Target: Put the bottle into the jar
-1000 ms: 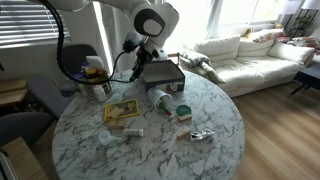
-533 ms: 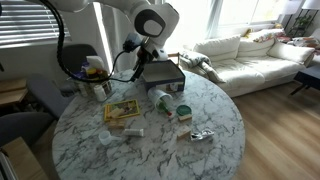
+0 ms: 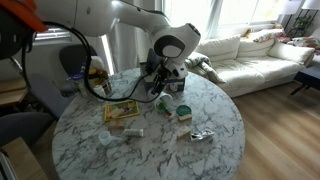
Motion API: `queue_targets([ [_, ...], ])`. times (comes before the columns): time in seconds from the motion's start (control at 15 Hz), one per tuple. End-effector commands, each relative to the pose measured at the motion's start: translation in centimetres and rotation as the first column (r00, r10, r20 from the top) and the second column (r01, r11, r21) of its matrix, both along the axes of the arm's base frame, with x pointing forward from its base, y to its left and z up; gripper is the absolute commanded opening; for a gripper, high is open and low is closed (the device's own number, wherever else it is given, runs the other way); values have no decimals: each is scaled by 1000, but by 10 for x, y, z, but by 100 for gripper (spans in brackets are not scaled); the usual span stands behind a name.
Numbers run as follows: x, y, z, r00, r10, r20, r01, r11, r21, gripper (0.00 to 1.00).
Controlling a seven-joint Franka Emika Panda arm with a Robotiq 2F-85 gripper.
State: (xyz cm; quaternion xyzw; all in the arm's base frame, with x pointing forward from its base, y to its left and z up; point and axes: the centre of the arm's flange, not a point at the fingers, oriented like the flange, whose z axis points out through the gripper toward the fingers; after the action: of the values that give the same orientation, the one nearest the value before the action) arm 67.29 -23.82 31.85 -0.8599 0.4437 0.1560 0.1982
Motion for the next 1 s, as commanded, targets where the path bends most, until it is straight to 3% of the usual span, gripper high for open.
queue_targets([
  [0.0, 23, -24, -19, 993, 26, 114, -33, 998, 53, 100],
  [0.13, 27, -29, -24, 981, 49, 188, -62, 996, 61, 100],
  [0.2, 13, -20, -16, 992, 31, 119, -35, 999, 37, 100],
  [0.6, 17, -31, -33, 989, 49, 140, -55, 998, 36, 100],
  [0.93, 19, -46, -56, 956, 165, 245, -178, 983, 34, 100],
])
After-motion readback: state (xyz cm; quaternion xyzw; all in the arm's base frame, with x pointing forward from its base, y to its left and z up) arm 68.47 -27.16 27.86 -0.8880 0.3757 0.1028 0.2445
